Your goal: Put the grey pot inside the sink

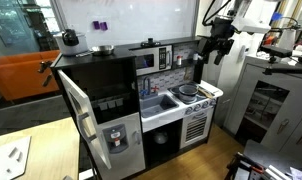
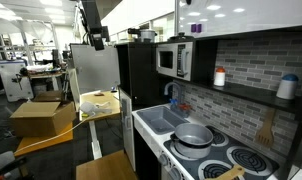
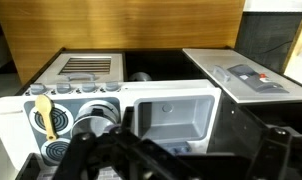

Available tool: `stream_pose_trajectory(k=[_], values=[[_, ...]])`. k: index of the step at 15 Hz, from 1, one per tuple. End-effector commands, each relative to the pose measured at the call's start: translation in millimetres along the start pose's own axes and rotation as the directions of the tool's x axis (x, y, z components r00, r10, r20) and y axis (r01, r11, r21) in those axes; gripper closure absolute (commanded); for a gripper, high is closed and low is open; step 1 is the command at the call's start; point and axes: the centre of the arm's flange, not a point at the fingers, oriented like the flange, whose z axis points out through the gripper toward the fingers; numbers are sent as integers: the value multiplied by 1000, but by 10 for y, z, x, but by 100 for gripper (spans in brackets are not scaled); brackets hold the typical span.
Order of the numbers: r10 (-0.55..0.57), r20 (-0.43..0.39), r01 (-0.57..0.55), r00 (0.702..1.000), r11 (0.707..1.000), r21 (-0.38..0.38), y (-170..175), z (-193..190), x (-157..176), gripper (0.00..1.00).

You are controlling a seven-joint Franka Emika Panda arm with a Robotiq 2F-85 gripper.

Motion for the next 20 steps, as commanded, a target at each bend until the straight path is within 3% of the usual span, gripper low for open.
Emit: stream_pose_trajectory(k=[1, 6, 20], values=[[65, 20, -65, 998, 998, -21, 198, 160, 230, 0], [138, 20, -137, 990, 990, -38, 575, 429, 447, 0], [277, -10, -277, 961, 959, -53, 1215, 1069, 911, 0]])
